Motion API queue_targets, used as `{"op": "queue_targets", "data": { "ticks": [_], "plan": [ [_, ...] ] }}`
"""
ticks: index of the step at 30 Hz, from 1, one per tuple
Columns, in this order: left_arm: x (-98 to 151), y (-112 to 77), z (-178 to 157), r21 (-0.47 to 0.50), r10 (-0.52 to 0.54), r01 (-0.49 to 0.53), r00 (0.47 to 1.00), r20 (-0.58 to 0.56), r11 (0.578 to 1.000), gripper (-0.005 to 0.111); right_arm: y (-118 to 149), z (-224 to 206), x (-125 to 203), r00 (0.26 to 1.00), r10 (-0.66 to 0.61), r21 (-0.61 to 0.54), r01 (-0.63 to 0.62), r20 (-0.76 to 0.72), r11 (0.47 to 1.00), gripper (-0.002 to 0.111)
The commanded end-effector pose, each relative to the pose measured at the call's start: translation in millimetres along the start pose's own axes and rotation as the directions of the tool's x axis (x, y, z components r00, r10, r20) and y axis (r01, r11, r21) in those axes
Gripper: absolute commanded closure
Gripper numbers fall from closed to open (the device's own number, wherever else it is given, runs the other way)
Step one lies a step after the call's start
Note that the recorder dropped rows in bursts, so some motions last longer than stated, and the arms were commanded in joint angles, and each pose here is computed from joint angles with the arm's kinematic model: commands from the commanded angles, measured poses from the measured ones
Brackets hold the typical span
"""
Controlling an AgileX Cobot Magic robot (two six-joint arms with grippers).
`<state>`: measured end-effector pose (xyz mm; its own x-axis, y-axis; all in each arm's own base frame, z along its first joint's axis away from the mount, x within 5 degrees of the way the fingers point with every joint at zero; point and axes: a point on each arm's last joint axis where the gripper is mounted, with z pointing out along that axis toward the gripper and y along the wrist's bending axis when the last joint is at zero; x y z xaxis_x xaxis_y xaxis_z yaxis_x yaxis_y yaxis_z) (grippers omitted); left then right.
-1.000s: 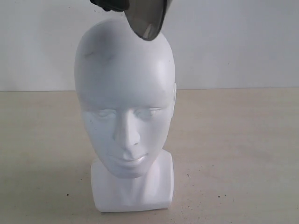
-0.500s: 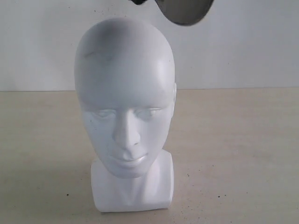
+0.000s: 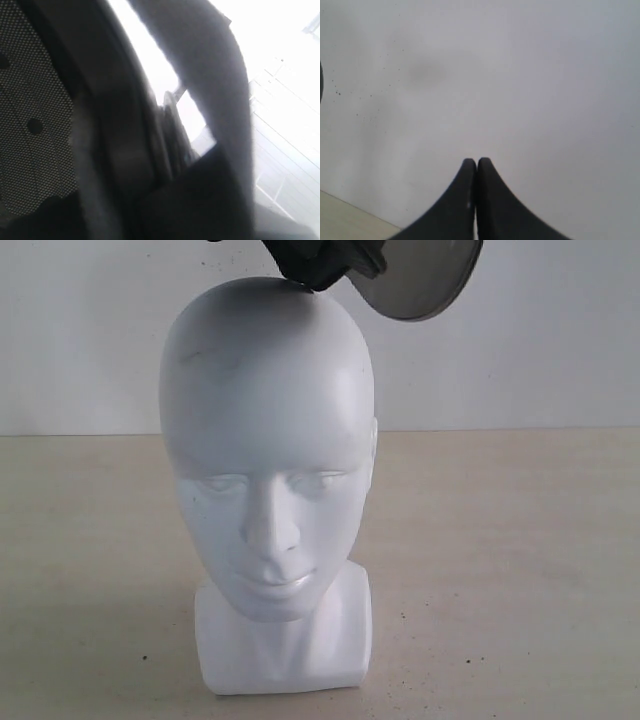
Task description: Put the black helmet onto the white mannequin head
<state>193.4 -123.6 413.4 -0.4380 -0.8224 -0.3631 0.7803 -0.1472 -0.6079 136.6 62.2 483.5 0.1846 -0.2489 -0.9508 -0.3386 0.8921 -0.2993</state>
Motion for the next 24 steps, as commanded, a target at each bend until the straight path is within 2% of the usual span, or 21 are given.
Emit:
{"op": "queue_targets", "data": {
  "ticks": [1, 5, 10, 15, 24],
  "plan": [
    [-2, -15.1, 4, 0.115, 0.031, -0.031, 1.000, 0.005, 0.993, 0.102, 5, 23, -7, 0.998, -0.043, -0.066, 0.040, -0.047, 0.997, 0.108],
    [0, -11.7, 5, 0.107, 0.036, -0.035, 0.999, -0.011, 0.994, 0.102, 3, 40, -26, 0.996, -0.044, -0.110, 0.035, -0.079, 0.993, 0.108],
    [5, 2.3, 7, 0.075, 0.025, -0.022, 0.999, -0.041, 0.997, 0.102, -1, 53, -51, 0.991, -0.059, -0.152, 0.040, -0.120, 0.988, 0.108],
    [7, 3.2, 7, 0.077, 0.054, -0.049, 0.996, -0.065, 0.996, 0.102, -5, 57, -72, 0.989, -0.086, -0.184, 0.063, -0.119, 0.981, 0.108],
    [13, 7.5, 6, 0.076, 0.099, -0.090, 0.988, -0.116, 0.993, 0.102, -3, 81, -83, 0.955, -0.105, -0.279, 0.024, -0.279, 0.960, 0.108]
  ]
}}
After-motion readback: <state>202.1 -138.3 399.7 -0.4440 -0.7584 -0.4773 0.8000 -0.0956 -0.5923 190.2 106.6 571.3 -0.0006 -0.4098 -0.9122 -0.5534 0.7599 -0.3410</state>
